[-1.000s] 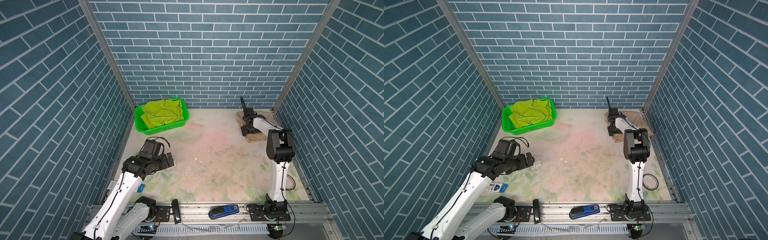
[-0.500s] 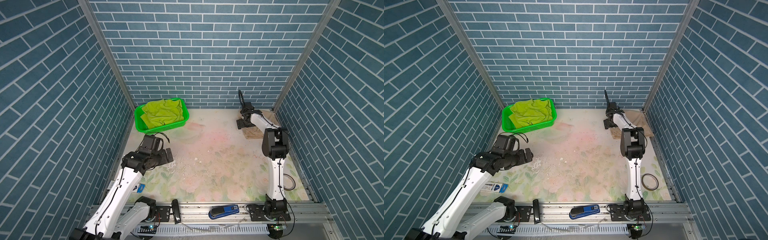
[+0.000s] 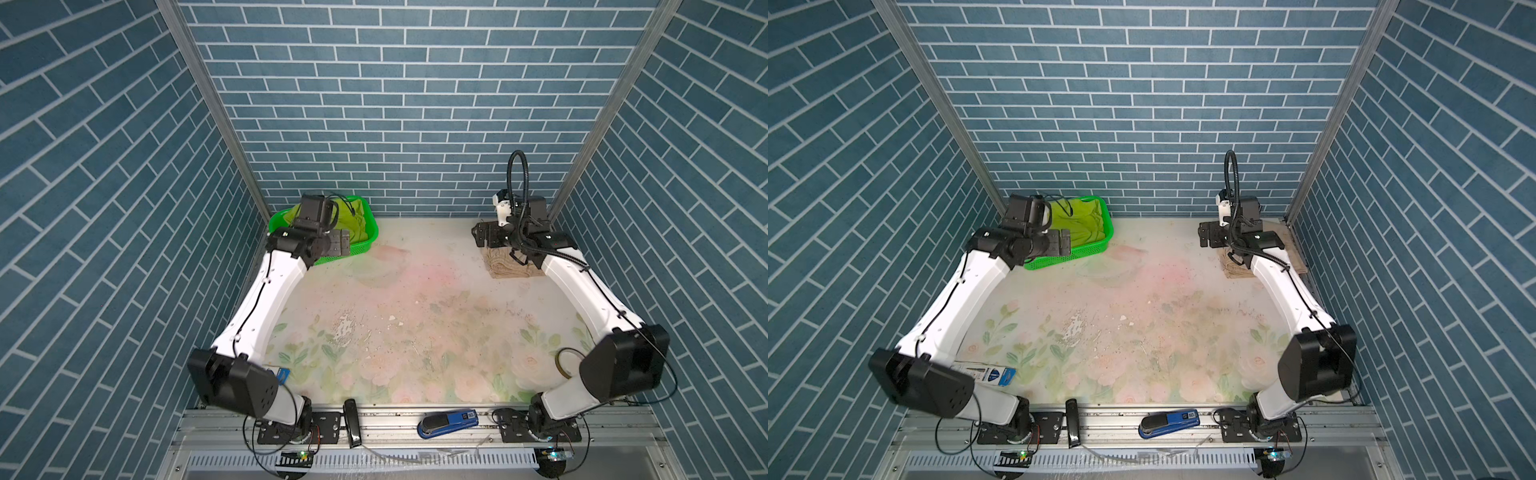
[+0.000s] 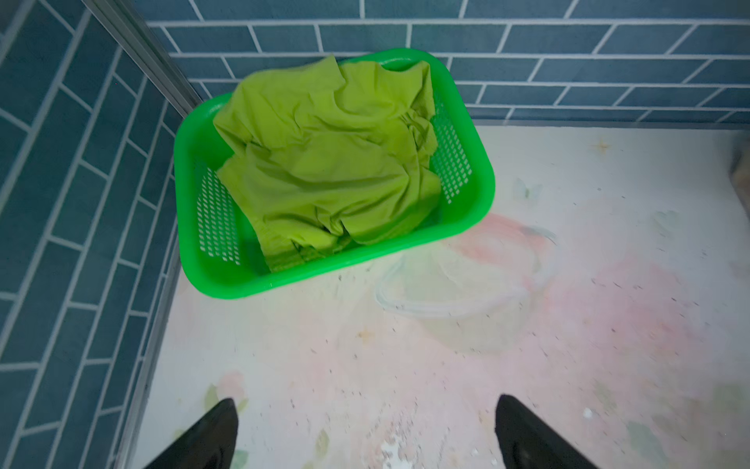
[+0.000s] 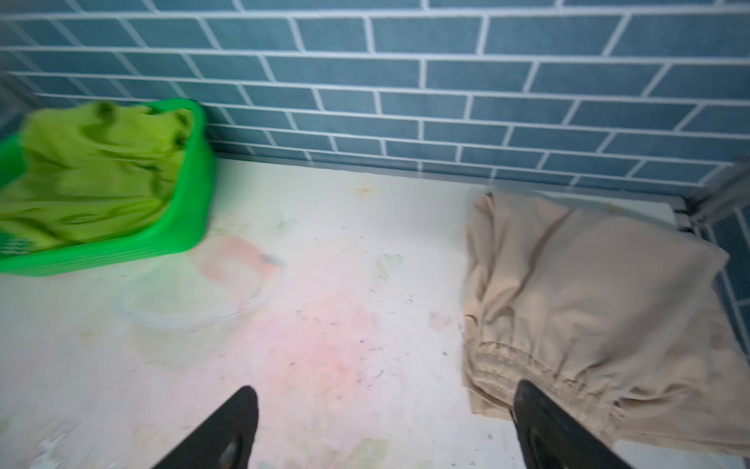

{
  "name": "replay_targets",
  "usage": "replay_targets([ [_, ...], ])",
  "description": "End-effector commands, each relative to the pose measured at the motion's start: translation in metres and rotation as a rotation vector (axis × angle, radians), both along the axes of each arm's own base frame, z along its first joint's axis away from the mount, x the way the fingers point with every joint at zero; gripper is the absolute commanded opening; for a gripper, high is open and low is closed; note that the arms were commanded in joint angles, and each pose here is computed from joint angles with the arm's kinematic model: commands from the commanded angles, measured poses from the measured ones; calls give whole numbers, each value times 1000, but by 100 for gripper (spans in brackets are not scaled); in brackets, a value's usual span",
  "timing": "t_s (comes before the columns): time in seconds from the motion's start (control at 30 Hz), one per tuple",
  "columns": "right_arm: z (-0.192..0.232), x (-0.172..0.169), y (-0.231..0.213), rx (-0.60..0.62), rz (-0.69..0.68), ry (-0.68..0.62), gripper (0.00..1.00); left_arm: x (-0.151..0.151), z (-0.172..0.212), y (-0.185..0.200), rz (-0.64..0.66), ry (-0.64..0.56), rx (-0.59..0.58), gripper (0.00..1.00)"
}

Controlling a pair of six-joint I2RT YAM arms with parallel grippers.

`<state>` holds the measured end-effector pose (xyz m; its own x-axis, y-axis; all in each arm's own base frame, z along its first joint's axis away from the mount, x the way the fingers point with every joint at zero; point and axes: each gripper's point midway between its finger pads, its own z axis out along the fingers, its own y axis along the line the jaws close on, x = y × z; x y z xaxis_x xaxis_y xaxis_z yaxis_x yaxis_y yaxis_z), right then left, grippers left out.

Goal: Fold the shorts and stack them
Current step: 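Release the shorts and raise the right gripper while the left moves toward the basket, then grasp the lime-green shorts in the green basket with the left gripper and lift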

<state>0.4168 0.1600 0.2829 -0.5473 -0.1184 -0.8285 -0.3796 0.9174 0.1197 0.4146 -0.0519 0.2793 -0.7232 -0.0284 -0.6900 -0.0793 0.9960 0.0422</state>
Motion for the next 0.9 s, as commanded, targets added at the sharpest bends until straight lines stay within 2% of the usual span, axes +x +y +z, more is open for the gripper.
replay_targets([
  [0.0, -32, -53, 56, 66, 214, 82, 97, 36, -11, 31, 35, 16, 87, 100],
  [0.1, -47, -91, 76, 65, 287, 102, 97, 70, -28, 44, 40, 22, 75, 100],
  [0.2, -59, -115, 83, 109, 308, 111, 97, 97, -52, 55, 38, 42, 80, 100],
  [0.3, -65, -130, 82, 121, 320, 110, 97, 118, -78, 61, 19, 78, 8, 100],
  [0.4, -67, -134, 77, 118, 304, 105, 97, 133, -102, 61, -5, 109, -35, 100],
  [0.53, -69, -135, 79, 147, 297, 112, 97, 145, -134, 65, -26, 181, 11, 100],
  [0.63, -66, -135, 86, 199, 305, 107, 97, 151, -154, 79, 27, 213, 61, 100],
  [0.73, -63, -134, 88, 213, 299, 107, 97, 161, -168, 76, 17, 194, -1, 100],
  [0.87, -64, -134, 81, 192, 263, 90, 97, 170, -188, 78, 29, 233, -6, 98],
])
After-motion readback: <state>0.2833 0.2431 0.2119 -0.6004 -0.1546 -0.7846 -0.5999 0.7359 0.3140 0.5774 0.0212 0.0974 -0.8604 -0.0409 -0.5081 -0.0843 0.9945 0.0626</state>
